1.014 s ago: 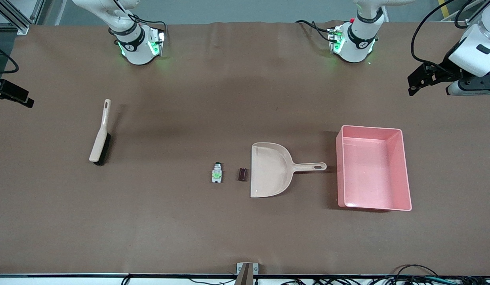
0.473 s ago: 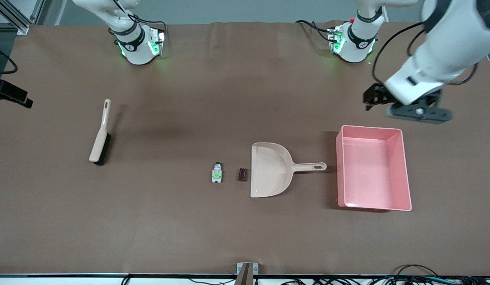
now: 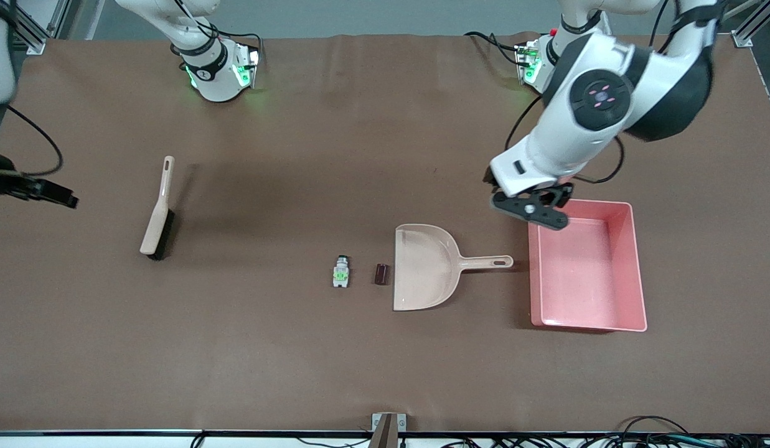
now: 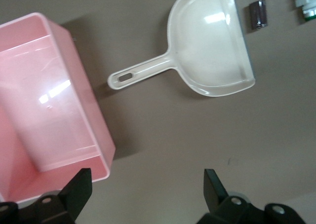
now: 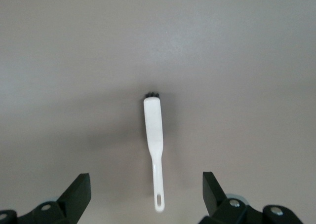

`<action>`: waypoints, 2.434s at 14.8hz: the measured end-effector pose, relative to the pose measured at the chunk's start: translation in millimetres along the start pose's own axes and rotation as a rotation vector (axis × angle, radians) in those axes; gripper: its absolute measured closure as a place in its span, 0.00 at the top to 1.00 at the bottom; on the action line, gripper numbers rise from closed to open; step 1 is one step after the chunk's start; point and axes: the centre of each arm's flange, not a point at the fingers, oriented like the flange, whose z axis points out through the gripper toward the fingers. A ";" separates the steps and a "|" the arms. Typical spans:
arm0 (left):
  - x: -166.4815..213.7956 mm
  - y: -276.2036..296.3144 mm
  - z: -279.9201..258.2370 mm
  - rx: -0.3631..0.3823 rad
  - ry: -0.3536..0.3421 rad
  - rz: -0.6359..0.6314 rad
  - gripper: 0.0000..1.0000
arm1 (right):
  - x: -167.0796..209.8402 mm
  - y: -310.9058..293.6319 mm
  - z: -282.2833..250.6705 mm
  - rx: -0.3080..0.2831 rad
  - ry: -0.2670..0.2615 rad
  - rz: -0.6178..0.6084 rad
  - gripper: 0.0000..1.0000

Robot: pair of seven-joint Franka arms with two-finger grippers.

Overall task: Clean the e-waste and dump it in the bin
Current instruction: 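Reach the left gripper to the dustpan handle while the right gripper reaches the brush, then grasp the dustpan handle with the left gripper while the right gripper grasps the brush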

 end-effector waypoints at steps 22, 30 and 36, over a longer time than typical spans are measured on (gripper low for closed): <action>46.9 -2.4 162.3 0.092 0.064 0.958 0.91 | -112.2 1.0 271.4 0.013 0.022 -0.006 0.85; 64.4 6.9 201.0 0.146 0.023 0.991 0.91 | -127.0 0.8 271.1 0.015 0.010 -0.007 0.70; 79.4 12.3 212.5 0.163 0.025 1.010 0.87 | -135.6 1.2 256.4 0.018 0.007 -0.009 0.67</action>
